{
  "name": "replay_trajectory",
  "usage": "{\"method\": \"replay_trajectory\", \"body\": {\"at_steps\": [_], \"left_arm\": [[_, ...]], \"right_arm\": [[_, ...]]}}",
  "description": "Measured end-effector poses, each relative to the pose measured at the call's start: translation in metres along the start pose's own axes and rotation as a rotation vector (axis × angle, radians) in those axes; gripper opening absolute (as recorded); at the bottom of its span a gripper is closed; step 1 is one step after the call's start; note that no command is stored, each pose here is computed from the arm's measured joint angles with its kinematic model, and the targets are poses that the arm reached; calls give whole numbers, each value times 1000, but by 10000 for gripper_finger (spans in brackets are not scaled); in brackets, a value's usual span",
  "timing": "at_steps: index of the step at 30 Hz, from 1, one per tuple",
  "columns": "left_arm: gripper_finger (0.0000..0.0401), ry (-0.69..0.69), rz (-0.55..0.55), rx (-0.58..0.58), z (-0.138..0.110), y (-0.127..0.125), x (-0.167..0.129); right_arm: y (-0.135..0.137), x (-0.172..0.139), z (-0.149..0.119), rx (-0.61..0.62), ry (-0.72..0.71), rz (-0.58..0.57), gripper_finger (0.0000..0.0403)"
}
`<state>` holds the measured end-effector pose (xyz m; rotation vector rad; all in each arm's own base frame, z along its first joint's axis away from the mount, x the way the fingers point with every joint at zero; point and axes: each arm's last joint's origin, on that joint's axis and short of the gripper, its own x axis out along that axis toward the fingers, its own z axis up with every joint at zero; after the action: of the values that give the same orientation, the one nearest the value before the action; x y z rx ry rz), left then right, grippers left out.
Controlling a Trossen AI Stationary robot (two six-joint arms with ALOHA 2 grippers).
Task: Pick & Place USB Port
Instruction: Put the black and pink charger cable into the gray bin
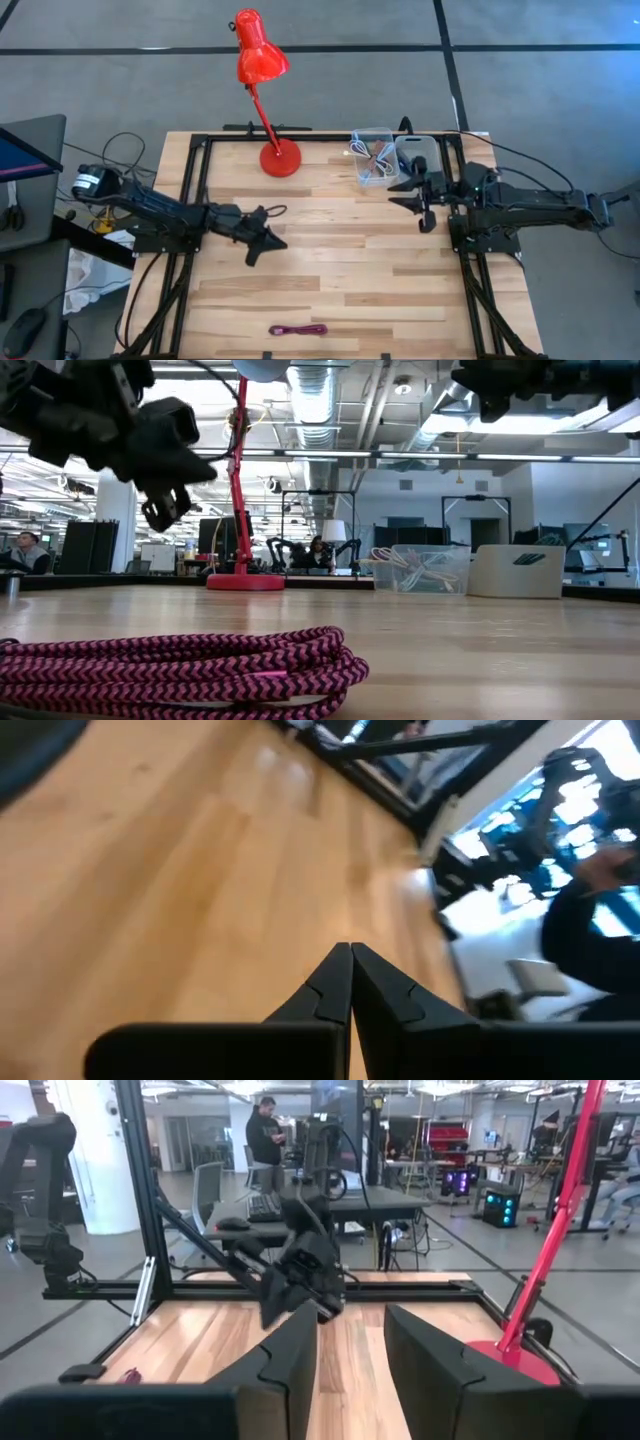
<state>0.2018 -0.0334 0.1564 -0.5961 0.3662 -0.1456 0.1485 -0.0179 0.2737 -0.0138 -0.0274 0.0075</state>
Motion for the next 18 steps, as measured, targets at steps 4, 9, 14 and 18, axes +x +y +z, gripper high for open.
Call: {"method": "replay_trajectory", "body": {"at_steps": [4,9,14,18], "left_arm": [[16,-17,-55,-18,8,-21,10],[49,8,-58,-3,16,-46,24],[78,114,-7,23,6,-60,38],[92,165,-11,37,-4,-69,52]], "right_arm": [[-1,3,-4,7,28,-1,112],[-2,11,-11,24,81,-1,112],[-3,19,-19,34,131,-1,112],[-3,22,-23,56,157,-2,112]]}}
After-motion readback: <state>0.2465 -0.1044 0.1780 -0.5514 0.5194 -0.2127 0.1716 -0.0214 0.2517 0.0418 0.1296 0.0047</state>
